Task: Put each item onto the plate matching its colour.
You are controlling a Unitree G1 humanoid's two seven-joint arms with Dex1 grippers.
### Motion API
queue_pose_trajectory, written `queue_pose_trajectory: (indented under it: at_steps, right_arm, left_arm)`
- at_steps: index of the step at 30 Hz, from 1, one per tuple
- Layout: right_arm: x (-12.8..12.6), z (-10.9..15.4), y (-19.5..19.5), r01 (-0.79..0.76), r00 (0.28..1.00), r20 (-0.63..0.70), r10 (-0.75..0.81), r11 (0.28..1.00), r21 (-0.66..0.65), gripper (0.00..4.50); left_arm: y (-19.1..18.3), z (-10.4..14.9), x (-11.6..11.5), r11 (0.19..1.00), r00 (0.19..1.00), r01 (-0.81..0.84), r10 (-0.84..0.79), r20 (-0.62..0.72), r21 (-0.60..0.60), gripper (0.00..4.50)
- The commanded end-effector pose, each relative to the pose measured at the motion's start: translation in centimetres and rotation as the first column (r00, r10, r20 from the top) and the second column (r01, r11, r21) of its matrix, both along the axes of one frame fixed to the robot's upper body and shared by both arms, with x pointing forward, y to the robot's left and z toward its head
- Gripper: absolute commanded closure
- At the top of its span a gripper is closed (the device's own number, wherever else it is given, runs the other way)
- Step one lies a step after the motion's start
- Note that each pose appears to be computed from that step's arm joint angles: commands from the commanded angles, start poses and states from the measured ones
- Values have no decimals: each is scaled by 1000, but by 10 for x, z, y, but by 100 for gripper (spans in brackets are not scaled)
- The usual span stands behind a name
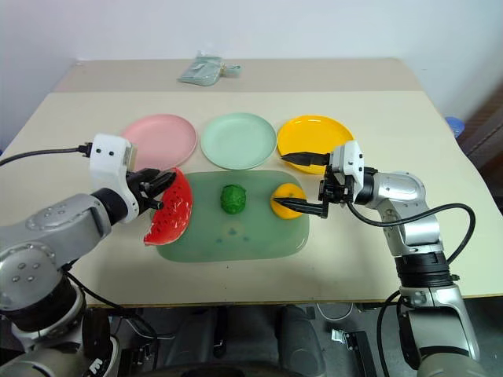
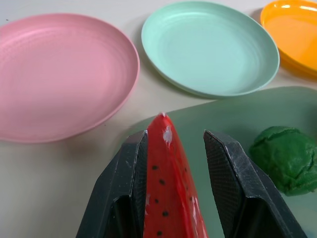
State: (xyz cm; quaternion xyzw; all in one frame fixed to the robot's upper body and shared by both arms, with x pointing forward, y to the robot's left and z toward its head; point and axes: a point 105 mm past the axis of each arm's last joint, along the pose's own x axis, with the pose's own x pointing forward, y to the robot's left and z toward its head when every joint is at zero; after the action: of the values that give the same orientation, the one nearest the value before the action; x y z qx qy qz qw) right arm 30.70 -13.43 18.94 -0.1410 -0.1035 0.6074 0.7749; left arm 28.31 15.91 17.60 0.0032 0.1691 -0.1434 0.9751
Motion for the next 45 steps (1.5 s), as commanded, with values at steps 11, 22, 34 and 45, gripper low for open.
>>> queue_pose_trajectory:
  at_steps: [11, 22, 34, 45]
  right_arm:
    - [0, 13, -2, 1, 998, 60, -1, 1000, -2, 0]
    - [-2, 13, -3, 14, 998, 64, -14, 1000, 0, 0]
    - [-1, 16, -1, 20, 998, 67, -22, 999, 27, 0]
    - [23, 43, 17, 128, 975, 157, -155, 977, 169, 0]
  left_arm:
    - [3, -11, -5, 999, 999, -31, 31, -15, 41, 270]
    - [5, -18, -3, 999, 999, -25, 26, -25, 42, 423]
    - [8, 19, 17, 996, 995, 0, -9, 97, 88, 431]
    - [60, 86, 108, 989, 934, -122, 87, 347, 82, 431]
